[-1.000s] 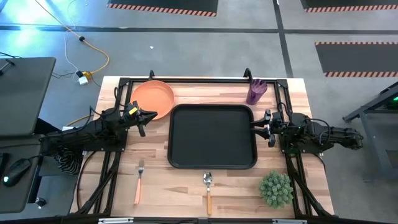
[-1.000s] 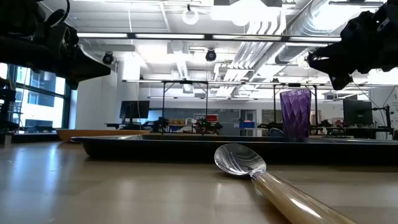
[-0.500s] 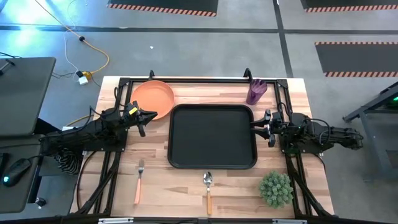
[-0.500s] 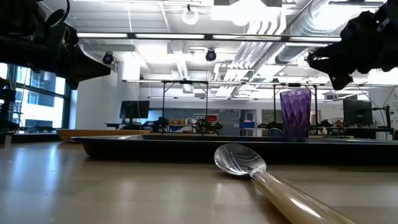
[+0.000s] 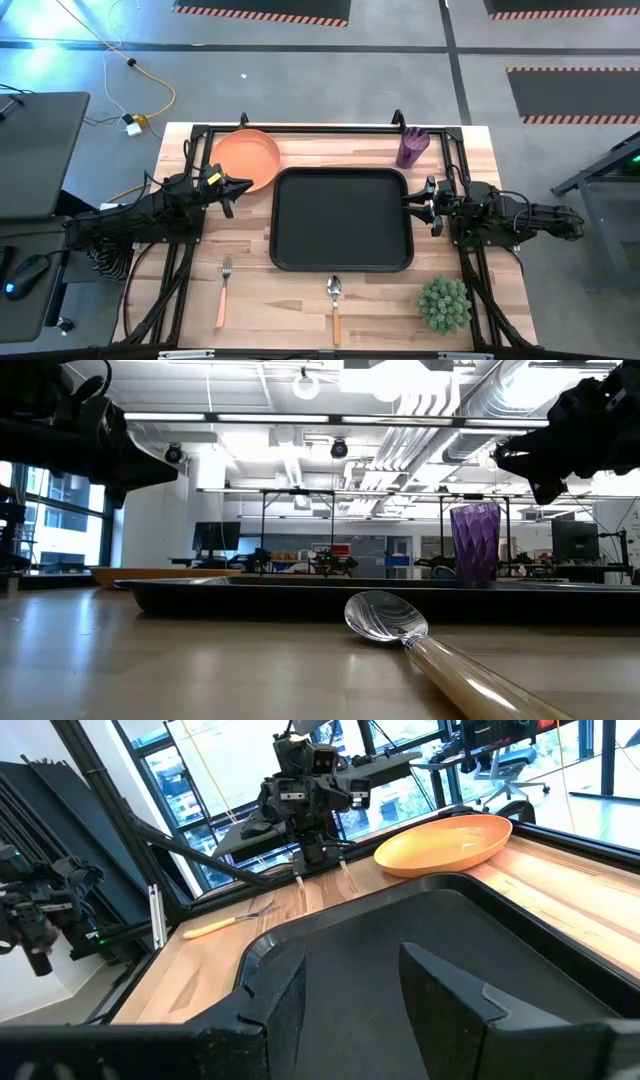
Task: Pick and place plate/cup/fork/spoon on tray
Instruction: Put the orange plate on the black tray
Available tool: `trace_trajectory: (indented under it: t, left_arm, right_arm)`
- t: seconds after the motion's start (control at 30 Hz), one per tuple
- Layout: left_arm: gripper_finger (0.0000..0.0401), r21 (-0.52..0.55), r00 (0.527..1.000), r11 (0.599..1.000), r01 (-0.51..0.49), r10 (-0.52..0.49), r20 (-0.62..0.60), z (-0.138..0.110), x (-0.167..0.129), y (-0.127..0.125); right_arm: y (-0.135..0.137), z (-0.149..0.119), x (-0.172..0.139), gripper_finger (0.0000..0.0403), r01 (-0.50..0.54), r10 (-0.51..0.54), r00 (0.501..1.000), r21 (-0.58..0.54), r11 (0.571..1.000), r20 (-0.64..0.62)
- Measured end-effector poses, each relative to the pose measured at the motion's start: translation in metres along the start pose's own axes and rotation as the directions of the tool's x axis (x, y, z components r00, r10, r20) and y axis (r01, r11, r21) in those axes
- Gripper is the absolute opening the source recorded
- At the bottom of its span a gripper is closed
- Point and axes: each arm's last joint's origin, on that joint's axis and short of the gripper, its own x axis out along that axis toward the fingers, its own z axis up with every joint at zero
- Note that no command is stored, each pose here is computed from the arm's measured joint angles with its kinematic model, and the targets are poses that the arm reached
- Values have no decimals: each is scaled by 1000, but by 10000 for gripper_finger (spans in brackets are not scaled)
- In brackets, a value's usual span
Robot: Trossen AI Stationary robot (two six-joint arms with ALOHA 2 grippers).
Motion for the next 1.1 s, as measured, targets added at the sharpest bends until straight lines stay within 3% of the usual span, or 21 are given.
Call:
trace_trajectory:
  t: [0.33, 0.6, 1.1]
  left_arm:
    - [23, -137, 1000, 991, 0, 0, 0, 0, 0, 0]
    - [23, -299, 1000, 954, 0, 0, 0, 0, 0, 0]
    - [23, -309, 1000, 951, 0, 0, 0, 0, 0, 0]
  right_arm:
    - [0, 0, 0, 154, 0, 0, 1000, 0, 1000, 0]
    - [0, 0, 0, 154, 0, 0, 1000, 0, 1000, 0]
    - [0, 0, 0, 154, 0, 0, 1000, 0, 1000, 0]
